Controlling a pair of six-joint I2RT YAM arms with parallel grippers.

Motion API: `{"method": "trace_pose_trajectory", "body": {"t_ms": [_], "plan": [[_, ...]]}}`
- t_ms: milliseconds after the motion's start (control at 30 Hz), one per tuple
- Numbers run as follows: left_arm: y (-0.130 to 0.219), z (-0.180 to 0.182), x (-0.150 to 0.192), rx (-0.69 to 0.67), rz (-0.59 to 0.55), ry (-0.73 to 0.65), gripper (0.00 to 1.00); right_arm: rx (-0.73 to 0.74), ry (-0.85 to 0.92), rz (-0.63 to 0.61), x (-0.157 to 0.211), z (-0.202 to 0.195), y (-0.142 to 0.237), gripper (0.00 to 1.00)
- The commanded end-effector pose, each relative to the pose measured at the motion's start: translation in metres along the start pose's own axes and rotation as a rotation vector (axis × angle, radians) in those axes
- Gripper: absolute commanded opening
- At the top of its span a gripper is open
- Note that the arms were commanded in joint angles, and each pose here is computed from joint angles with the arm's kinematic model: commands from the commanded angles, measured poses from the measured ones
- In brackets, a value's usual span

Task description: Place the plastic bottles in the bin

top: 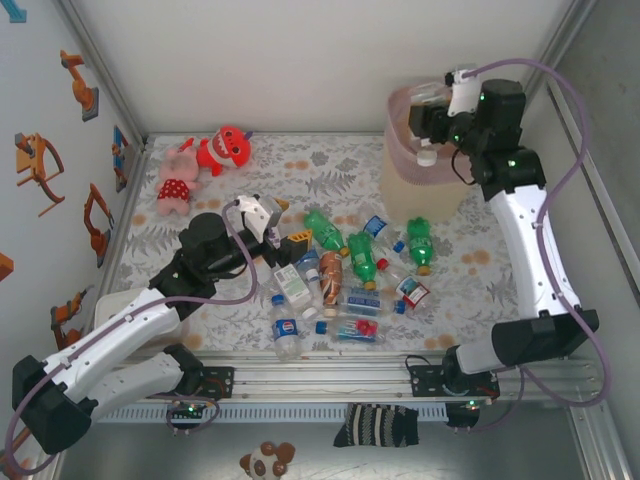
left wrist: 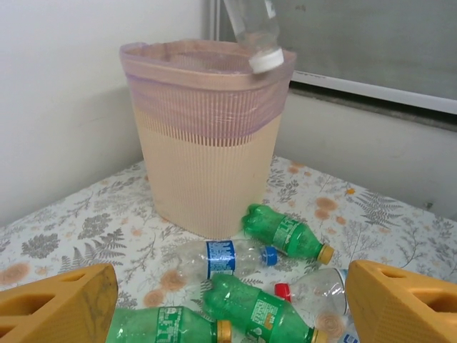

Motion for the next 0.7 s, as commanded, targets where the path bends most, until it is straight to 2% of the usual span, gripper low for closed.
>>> {"method": "trace_pose_trajectory", "body": {"t_ms": [0,100,333,667], "plan": [[0.005,0.006,-0.011,-0.038,-0.003,0.024,0.82,0.112,-0.012,-0.024,-0.018,-0.028,-0.002,0.53],[0.006,0.010,-0.010,-0.060,0.021,0.046,0.83,0.210,-0.038,0.017,-0.016,-0.054,-0.017,0.51],[0.007,0.016,-0.009,-0.095,0.063,0.096,0.83,0.286,-0.051,0.157,0.005,-0.086,-0.052,0.50],[0.004,0.026,-0.002,-0.134,0.101,0.206,0.84,0.354,-0.074,0.437,0.074,-0.117,-0.098,0.47]]}}
Point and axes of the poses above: each hand's point on the last joint's axis, 136 mm out from that joint toward the fingers, its own y axis back along the fingers, its own z axis along the line the jaws close on, x = y × z, the point moved 4 cm from there along y, back along the fingers, and after that the axes turned 8 degrees about -y, right-handed, at the moved point
